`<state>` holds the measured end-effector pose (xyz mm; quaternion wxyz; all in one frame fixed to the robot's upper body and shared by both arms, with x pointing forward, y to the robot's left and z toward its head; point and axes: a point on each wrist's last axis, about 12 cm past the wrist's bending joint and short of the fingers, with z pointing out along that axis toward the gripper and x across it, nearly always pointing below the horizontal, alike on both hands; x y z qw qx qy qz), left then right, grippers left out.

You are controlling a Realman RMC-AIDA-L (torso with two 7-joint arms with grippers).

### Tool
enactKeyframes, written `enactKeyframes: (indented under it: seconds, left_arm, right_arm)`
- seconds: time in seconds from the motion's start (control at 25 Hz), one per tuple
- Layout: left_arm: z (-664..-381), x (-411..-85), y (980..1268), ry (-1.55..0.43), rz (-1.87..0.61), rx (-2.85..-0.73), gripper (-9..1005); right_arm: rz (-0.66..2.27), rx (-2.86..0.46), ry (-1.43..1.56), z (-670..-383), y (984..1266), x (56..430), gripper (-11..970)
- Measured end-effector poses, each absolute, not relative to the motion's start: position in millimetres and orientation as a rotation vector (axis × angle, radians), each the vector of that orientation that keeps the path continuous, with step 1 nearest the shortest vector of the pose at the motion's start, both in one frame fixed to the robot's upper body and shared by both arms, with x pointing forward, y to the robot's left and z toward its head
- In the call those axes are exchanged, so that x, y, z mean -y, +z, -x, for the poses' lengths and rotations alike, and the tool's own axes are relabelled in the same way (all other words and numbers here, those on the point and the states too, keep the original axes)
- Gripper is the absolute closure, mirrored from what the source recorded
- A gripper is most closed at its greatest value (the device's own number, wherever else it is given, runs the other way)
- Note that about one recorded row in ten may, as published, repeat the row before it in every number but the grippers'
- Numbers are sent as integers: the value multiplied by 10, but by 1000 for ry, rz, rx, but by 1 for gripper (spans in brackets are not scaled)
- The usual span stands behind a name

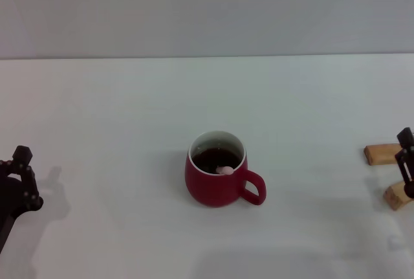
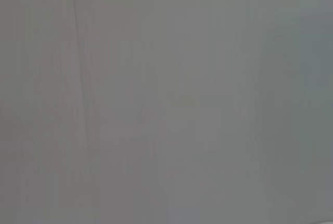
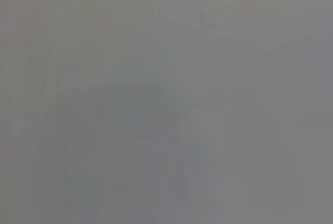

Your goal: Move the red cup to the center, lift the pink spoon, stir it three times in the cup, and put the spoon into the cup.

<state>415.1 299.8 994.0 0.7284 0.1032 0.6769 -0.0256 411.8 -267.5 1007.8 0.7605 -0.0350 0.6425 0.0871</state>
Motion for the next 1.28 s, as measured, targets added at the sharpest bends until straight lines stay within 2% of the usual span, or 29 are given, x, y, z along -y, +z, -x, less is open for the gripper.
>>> enactKeyframes:
  seconds: [0.32, 0.92, 1.28]
  left_arm:
    - [-4075, -3051, 9917, -23, -222, -1503, 998]
    - [-4117, -3052, 9930, -24, -232, -1498, 998]
    - [-4130, -3067, 9949, -14, -212, -1486, 998]
  right_arm:
    - [85, -1412, 184, -4100, 10054, 2695, 512]
    - [98, -1428, 170, -4095, 10027, 2729, 512]
    - [-25, -1450, 87, -4001, 9987, 2905, 513]
